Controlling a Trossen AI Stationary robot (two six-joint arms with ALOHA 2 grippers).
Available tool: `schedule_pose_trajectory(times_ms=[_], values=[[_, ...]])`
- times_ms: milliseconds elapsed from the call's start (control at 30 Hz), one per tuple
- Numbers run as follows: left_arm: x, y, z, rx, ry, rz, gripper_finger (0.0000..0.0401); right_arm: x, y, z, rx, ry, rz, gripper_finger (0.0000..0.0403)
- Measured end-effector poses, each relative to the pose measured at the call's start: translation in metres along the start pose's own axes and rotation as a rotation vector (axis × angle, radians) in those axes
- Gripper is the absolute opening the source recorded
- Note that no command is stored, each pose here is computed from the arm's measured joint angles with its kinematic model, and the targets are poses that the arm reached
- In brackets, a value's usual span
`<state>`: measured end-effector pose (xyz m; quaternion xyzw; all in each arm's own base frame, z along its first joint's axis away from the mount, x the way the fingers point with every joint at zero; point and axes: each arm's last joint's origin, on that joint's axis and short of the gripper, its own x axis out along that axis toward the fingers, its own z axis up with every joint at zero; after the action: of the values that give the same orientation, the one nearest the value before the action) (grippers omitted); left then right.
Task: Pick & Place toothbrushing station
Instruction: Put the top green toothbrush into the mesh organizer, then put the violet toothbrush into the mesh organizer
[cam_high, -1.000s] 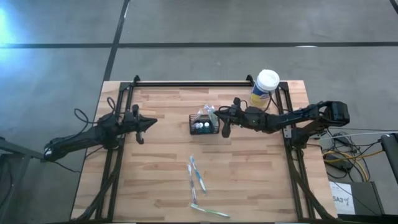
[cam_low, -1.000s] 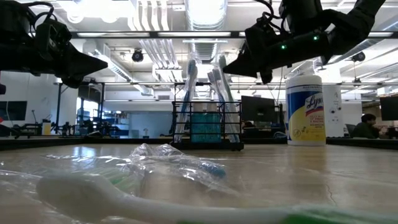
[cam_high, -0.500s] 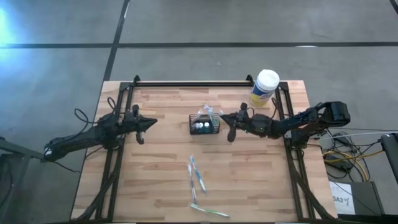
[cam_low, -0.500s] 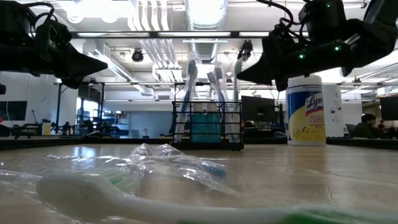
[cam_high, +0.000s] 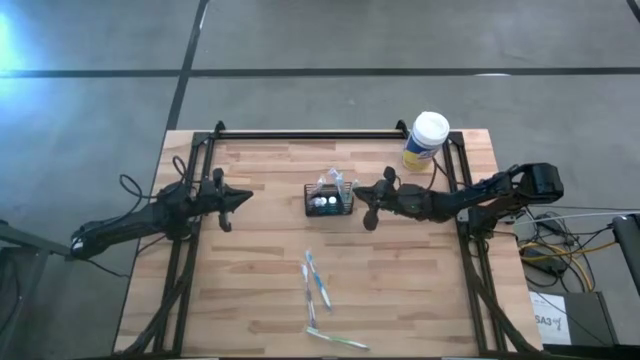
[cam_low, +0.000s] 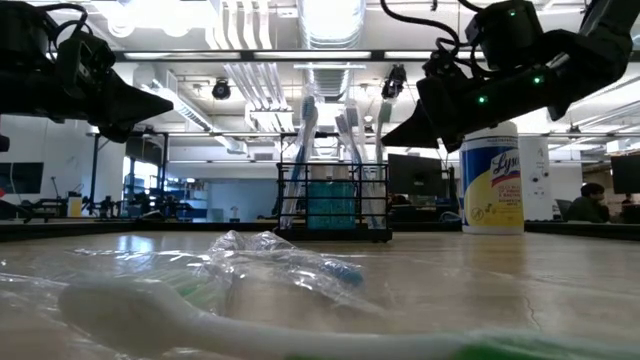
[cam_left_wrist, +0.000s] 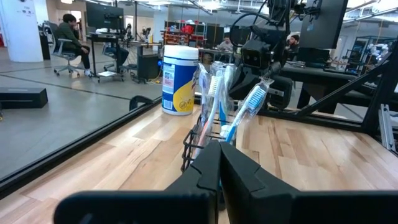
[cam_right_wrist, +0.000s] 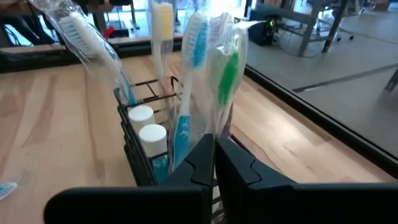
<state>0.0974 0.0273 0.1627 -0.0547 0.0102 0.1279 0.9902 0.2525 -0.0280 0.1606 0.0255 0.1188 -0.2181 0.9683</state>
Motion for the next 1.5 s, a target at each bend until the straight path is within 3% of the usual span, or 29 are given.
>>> schedule_pose_trajectory(times_ms=[300,500,700,900,1133,1233,1367,1500], values=[[0.0,0.0,0.0,0.0,0.0,0.0,0.001,0.004,0.002,0.003,0.01,0.042,-0.001,0.0017],[0.0,0.0,0.0,0.0,0.0,0.0,0.0011,0.011,0.005,0.009,0.007,0.213,-0.031,0.0092],[0.0,0.0,0.0,0.0,0.0,-0.001,0.001,0.013,0.008,0.029,0.009,0.197,-0.029,0.0167],[0.0,0.0,0.0,-0.003,0.001,-0.002,0.001,-0.007,0.005,0.046,0.027,0.142,-0.013,0.0194],[0.0,-0.001,0.0,-0.009,0.009,-0.049,0.001,-0.054,-0.006,0.065,-0.015,0.037,0.03,0.0188],[0.0,-0.002,0.0,-0.009,0.009,-0.063,0.001,-0.078,-0.009,0.067,-0.062,-0.06,0.126,0.0171],[0.0,-0.002,0.0,-0.006,0.01,-0.064,0.001,-0.103,-0.013,0.066,-0.086,-0.216,0.311,0.0122],[0.0,-0.002,0.0,-0.005,0.007,-0.069,0.001,-0.12,-0.023,0.058,-0.108,-0.305,0.327,0.0059]])
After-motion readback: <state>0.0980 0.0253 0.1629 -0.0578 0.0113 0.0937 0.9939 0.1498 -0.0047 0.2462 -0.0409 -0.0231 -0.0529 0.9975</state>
